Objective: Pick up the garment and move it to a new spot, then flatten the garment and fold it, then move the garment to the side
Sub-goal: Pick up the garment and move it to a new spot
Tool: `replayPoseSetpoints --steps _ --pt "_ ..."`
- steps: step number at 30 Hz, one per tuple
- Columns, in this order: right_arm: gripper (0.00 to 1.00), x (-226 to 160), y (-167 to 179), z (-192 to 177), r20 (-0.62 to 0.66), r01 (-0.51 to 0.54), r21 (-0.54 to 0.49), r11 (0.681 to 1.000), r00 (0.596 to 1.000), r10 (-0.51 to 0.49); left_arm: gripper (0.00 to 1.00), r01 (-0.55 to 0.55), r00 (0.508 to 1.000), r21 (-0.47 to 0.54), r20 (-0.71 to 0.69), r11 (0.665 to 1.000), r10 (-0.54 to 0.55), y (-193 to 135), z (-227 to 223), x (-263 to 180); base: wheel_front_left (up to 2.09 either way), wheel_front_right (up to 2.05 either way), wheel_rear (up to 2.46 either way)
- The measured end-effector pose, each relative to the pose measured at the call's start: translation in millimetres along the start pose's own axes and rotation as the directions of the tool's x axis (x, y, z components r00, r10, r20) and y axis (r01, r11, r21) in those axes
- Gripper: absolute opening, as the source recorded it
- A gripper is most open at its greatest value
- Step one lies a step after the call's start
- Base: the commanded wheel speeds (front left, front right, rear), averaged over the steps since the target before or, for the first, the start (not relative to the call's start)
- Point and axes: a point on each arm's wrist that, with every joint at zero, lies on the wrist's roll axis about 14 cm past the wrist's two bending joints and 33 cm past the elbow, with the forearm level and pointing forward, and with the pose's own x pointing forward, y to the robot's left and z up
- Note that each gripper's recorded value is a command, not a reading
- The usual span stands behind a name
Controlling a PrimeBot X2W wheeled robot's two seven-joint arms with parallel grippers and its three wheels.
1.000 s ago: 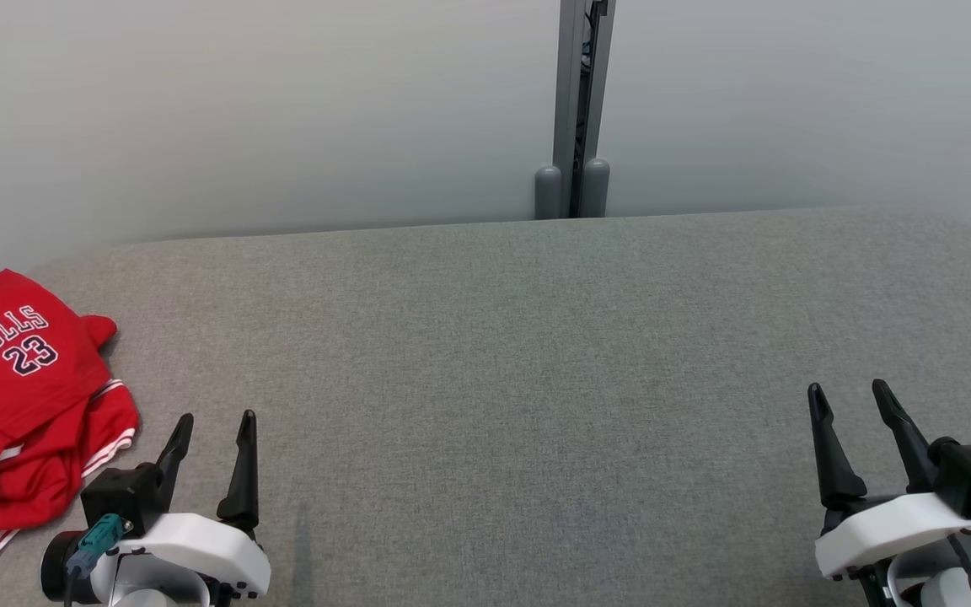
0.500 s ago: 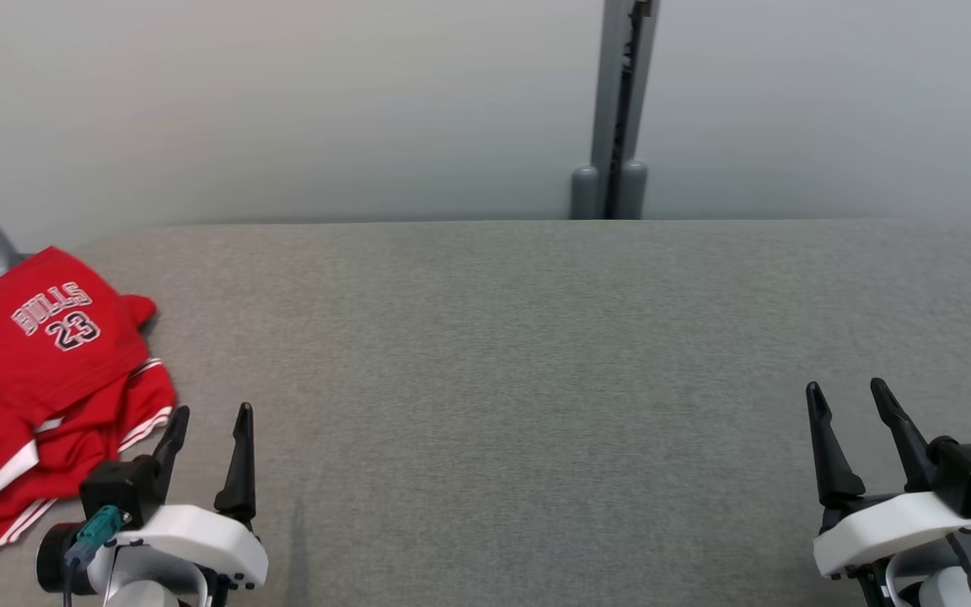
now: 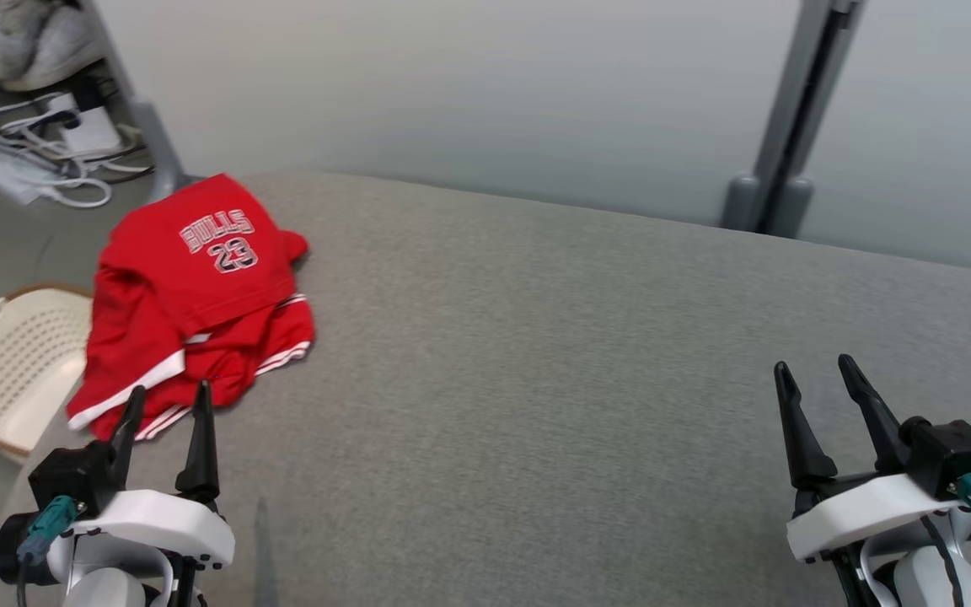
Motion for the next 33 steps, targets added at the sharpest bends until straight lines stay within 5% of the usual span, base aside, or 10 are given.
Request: replayPoseSetpoints --steps 14,33 --pt "1.00 36.4 68.5 -12.3 -0.021 -0.197 0.032 0.980 0.980 0.198 1.00 -0.212 0.976 -0.016 0.038 0.977 0.212 67.4 13.7 -40.7 0.00 0.00 0.00" --pt "1.00 41.1 74.7 -18.4 -0.038 -0.216 0.031 0.976 0.975 0.217 1.00 -0.234 0.971 -0.026 0.034 0.972 0.235 72.0 12.7 -47.1 0.00 0.00 0.00"
